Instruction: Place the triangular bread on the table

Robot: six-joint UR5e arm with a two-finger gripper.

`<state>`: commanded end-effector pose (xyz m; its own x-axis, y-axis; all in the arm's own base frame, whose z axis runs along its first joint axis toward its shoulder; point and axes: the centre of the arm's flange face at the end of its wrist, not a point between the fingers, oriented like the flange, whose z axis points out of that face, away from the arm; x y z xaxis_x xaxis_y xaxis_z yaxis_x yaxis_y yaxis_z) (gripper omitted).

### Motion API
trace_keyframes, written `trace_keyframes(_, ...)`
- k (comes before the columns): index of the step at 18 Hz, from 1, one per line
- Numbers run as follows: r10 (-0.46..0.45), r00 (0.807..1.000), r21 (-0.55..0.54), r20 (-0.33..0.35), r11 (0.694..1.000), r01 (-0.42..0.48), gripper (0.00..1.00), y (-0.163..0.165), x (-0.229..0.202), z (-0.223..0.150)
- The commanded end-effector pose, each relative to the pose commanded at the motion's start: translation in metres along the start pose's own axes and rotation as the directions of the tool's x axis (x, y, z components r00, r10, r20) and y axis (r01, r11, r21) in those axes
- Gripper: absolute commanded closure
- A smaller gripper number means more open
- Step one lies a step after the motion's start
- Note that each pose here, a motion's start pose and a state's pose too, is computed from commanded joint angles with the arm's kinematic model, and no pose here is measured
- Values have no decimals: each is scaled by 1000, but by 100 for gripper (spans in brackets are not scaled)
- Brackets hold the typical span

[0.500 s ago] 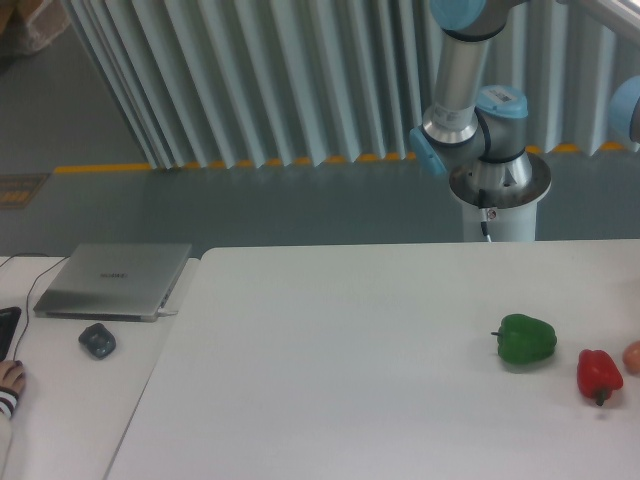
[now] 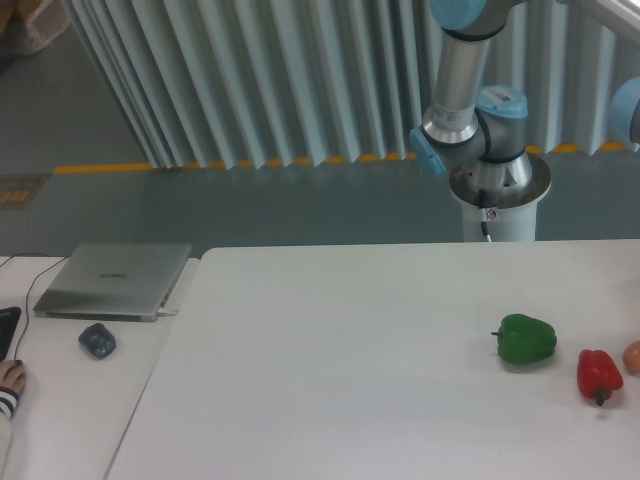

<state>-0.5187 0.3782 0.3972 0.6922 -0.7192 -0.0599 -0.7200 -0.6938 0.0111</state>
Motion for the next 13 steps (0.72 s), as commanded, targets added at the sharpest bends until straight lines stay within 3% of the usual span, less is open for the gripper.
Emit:
trace_keyframes(6,-57,998,-14,36,998,58,0,6,10,7)
trace_keyframes(13,-126,991,-24,42,992,127,0,50,24,-1)
